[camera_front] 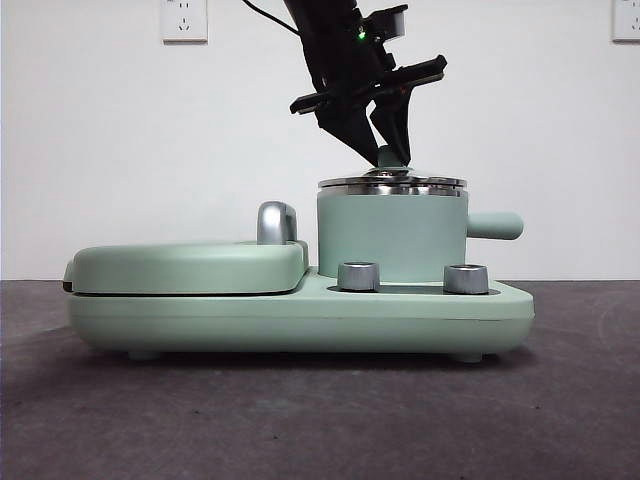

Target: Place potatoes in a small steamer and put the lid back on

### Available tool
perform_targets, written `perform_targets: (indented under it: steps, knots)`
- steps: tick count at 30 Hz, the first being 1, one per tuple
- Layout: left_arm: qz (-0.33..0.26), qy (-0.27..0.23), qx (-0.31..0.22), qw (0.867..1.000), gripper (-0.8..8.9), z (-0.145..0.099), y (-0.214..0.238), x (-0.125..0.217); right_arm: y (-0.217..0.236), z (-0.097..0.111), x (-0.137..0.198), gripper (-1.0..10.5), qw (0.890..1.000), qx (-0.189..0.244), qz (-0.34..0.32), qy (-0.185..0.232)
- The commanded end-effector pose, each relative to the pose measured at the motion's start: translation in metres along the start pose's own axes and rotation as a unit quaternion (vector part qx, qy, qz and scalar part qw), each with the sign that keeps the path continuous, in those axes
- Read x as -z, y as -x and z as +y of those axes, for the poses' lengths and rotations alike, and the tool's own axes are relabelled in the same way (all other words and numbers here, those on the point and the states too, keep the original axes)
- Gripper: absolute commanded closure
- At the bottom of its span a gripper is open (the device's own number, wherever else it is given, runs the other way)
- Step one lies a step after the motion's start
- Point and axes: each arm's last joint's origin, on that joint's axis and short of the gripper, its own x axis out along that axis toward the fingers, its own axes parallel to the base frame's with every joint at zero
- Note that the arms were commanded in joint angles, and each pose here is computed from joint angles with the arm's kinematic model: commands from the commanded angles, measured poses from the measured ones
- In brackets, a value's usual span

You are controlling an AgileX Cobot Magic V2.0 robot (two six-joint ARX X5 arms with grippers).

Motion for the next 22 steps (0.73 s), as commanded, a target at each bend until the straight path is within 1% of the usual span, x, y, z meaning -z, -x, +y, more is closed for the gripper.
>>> perform_targets:
  steps: [1, 5, 11, 22]
  knots:
    - [-0.011, -0.005, 0.007, 1.000, 7.98, -0.0077, -0.0053, -0.0050, 0.0000, 0.0011, -0.0021, 5.1, 1.000, -0.003, -0.005, -0.001]
    - [-0.004, -0.007, 0.008, 1.000, 7.98, -0.0094, -0.0056, -0.0034, 0.0000, 0.0011, -0.0021, 5.1, 1.000, -0.003, -0.004, -0.001]
    - [-0.008, -0.008, -0.004, 1.000, 7.98, -0.0087, -0.0056, -0.0043, 0.0000, 0.0011, -0.0021, 5.1, 1.000, -0.003, -0.004, -0.001]
    - [-0.007, -0.010, -0.005, 1.000, 7.98, -0.0113, -0.0051, -0.0043, 0.0000, 0.0011, -0.0021, 5.1, 1.000, -0.003, -0.004, -0.001]
